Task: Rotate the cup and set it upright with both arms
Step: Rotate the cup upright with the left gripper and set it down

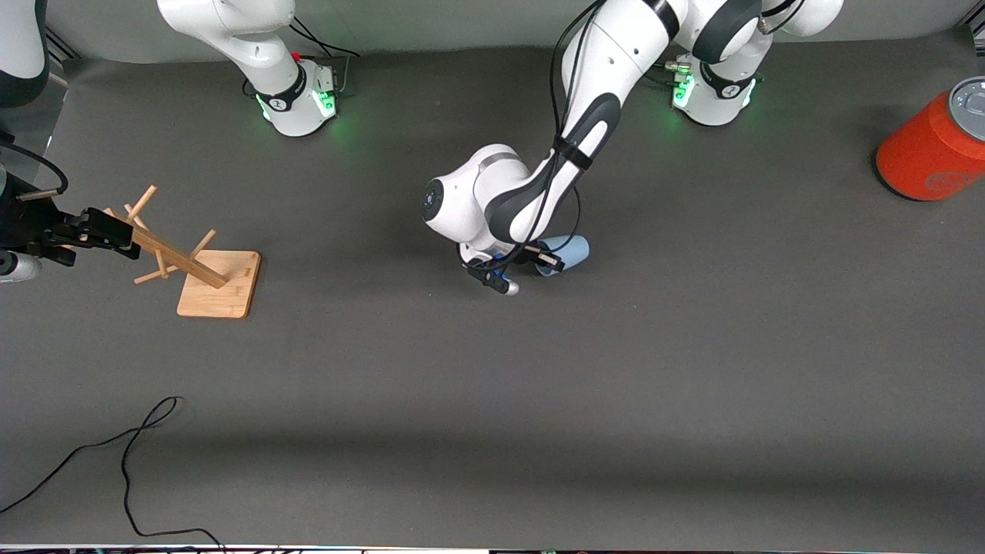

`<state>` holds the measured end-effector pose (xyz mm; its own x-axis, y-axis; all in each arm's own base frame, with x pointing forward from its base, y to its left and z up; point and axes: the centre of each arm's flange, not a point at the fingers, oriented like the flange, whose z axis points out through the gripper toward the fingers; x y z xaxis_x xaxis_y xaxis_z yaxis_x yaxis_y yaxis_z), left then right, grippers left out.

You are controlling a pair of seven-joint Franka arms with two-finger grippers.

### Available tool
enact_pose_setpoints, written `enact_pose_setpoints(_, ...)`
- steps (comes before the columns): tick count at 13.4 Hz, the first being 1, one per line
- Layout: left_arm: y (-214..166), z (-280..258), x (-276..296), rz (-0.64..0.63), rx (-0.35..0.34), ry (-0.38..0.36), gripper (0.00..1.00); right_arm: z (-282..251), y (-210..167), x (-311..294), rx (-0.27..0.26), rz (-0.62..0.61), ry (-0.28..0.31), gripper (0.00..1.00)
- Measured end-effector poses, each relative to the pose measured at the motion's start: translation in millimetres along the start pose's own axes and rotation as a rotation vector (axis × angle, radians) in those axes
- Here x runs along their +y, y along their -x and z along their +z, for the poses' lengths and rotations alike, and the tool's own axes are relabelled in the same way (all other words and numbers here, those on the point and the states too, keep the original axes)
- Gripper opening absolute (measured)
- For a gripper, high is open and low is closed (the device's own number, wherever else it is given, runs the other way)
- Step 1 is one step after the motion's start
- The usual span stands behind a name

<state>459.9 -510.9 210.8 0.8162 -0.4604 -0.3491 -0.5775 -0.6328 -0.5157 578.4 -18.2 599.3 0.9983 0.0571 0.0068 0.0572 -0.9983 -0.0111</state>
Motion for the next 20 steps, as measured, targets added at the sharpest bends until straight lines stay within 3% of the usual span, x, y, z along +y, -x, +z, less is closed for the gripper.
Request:
enact_pose_setpoints(3,2,-20,-32,-0.025,-0.041,-0.007,0.08,0,0,0,0.0,0.0,0.0,1.0)
enact_pose_setpoints(5,5,-52,-99,-0.116,-0.082,0.049,0.07,0,0,0,0.0,0.0,0.0,1.0)
enact_pose_setpoints(8,31,-94,-261,-0.309,-0.067,0.319,0.07,0,0,-1,0.0,-0.001,0.0,1.0)
enact_pose_setpoints(10,81,-104,-382,-0.44,-0.034,0.512,0.07,0,0,-2,0.0,-0.003,0.0,1.0)
enact_pose_setpoints(12,131,-107,-453,-0.519,0.006,0.601,0.07,0,0,-2,-0.001,0.008,0.0,1.0)
enact_pose_setpoints(15,155,-114,-435,-0.584,0.101,0.615,0.07,0,0,-2,-0.001,0.022,0.0,1.0)
enact_pose_setpoints(20,121,-69,-308,-0.742,0.197,0.648,0.07,0,0,-2,-0.001,0.024,0.0,1.0)
